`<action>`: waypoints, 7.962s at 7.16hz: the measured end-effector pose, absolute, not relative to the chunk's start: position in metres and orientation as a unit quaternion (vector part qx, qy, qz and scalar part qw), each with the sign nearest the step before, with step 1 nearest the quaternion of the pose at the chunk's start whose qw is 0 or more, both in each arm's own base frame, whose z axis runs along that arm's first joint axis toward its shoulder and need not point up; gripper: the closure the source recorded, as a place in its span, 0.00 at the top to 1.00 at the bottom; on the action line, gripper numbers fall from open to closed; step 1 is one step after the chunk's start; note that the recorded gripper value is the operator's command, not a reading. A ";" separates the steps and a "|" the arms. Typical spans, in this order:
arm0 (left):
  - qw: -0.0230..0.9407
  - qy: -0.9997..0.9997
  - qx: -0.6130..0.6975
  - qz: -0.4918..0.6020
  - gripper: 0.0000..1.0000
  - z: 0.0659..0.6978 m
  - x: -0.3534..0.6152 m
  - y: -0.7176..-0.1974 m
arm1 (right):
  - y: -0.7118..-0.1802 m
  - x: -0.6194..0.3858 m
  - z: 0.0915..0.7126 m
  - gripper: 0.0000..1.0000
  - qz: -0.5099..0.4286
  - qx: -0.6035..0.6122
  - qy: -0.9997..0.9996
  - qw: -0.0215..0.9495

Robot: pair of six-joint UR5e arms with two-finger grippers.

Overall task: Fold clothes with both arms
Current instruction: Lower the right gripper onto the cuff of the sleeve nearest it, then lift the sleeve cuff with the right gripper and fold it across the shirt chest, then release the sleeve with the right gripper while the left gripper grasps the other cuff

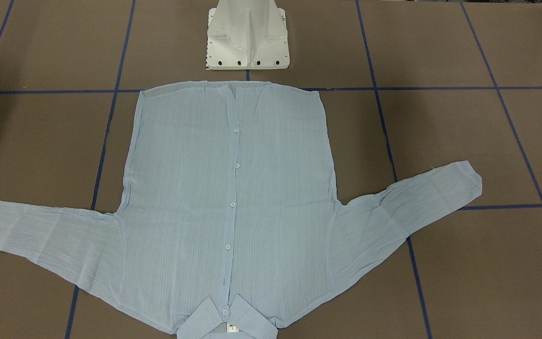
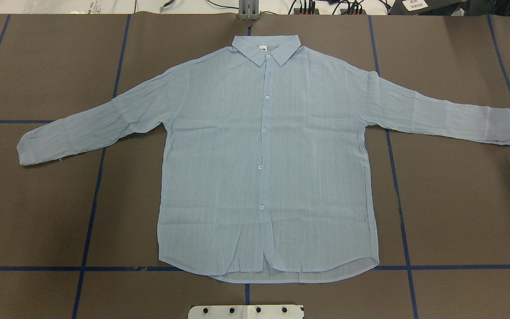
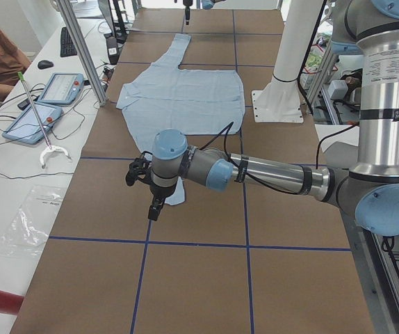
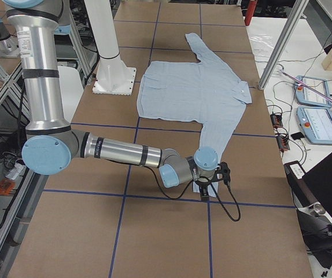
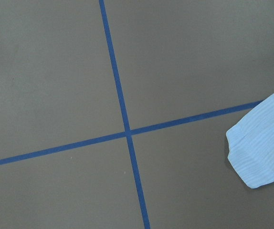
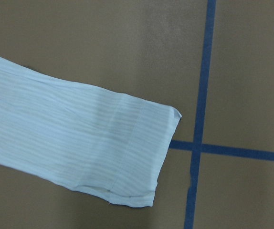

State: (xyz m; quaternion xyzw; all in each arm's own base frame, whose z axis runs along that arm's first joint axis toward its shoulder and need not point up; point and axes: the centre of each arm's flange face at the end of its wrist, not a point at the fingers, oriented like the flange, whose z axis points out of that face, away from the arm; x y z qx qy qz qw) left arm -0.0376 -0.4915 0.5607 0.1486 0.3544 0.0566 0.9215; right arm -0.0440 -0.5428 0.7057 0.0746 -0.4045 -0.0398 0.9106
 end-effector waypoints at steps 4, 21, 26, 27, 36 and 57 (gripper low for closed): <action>0.920 0.355 0.155 0.060 1.00 0.559 -0.037 -0.492 | -0.555 -0.096 0.718 0.94 -0.061 0.081 -0.379 0.920; 0.920 0.354 0.159 0.058 1.00 0.561 -0.038 -0.494 | -0.563 -0.122 0.649 0.00 -0.100 0.108 -0.432 0.890; 0.921 0.355 0.152 0.056 1.00 0.569 -0.037 -0.494 | -0.627 -0.262 0.367 0.00 -0.071 0.125 -0.553 0.821; 0.922 0.354 0.149 0.055 1.00 0.573 -0.037 -0.495 | -0.627 -0.316 0.308 0.00 -0.059 0.127 -0.561 0.816; 0.922 0.356 0.142 0.044 1.00 0.603 -0.036 -0.505 | -0.614 -0.600 0.153 0.99 -0.049 0.134 -0.502 0.853; 0.911 0.388 0.118 -0.082 0.56 0.624 0.231 -0.490 | -0.593 -0.422 0.205 1.00 -0.061 0.091 -0.405 0.908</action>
